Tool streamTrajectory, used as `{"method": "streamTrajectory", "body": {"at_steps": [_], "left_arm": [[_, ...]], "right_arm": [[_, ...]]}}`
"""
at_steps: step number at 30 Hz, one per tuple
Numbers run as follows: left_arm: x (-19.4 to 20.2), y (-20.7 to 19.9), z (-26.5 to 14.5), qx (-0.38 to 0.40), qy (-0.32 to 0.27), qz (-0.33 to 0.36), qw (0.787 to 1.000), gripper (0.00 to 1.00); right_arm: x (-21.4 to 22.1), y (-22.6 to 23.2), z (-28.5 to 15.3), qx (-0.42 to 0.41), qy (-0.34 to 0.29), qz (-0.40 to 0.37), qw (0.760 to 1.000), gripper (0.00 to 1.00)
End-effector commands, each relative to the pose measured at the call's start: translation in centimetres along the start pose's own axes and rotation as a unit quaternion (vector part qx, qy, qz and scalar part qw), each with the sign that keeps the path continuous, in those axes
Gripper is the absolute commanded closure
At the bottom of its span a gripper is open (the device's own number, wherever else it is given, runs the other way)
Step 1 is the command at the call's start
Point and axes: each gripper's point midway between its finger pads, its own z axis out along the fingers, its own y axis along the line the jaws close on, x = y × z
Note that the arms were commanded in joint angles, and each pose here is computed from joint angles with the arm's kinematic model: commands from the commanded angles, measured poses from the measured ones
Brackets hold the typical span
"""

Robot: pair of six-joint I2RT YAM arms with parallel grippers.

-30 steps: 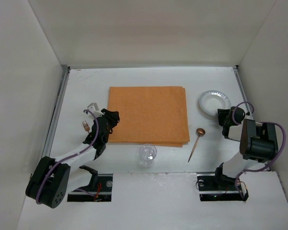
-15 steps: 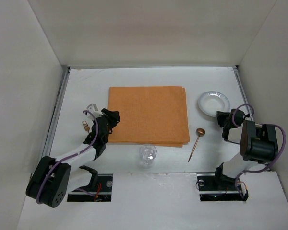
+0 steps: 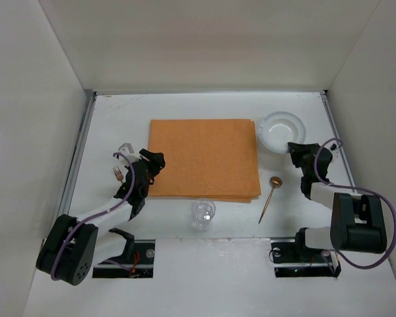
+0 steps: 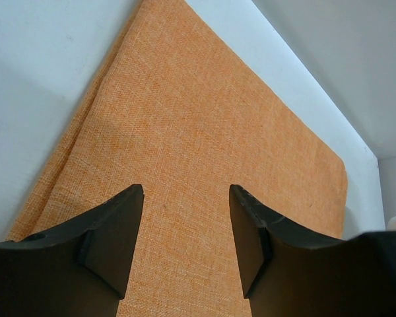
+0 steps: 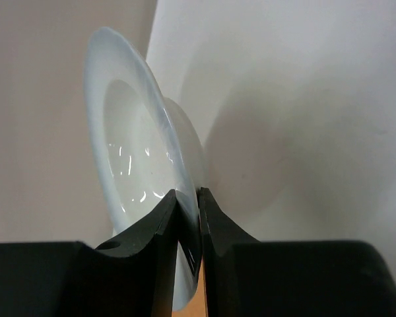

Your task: Set the dinner table for one person

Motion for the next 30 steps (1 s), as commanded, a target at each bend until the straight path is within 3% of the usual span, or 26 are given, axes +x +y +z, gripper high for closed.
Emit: {"method": "streamTrajectory", "body": {"at_steps": [1,6,13,18,25,27,30], "left_arm": [[-1.1,-0.6,0.1,0.010,-0.021,-0.013,1.000,0.48],[-1.5,0.1,0.1,0.000,-0.025,-0.017,1.000,0.48],[-1.7,1.3,0.2,-0.024,-0.026,-0.016,0.999,0.49],[-1.9,2.0,0.3,-0.041,-0.027,-0.014,0.999,0.49],[-1.8,2.2,0.4,-0.047,-0.024,-0.014,0.998,0.49],[-2.0,2.0,0.3,-0.045,-0.029,-0.010,0.999,0.49],[-2.1,2.2,0.3,-0.048,-0.030,-0.014,0.998,0.49]], "right_arm": [[1.7,8.3,-1.0,-0.112,0.022,-0.033,0.993,0.90],[11.1,11.7,-2.8,-0.147,0.140,-0.083,0.976,0.90],[22.9,13.5,-5.7,-0.182,0.287,-0.120,0.933,0.89],[27.6,12.3,-5.4,-0.168,0.344,-0.135,0.914,0.89],[30.2,10.7,-3.9,-0.146,0.377,-0.154,0.902,0.84],[30.3,10.1,-4.1,-0.139,0.378,-0.165,0.900,0.79],[30.2,8.5,-4.2,-0.118,0.381,-0.185,0.898,0.55]]}}
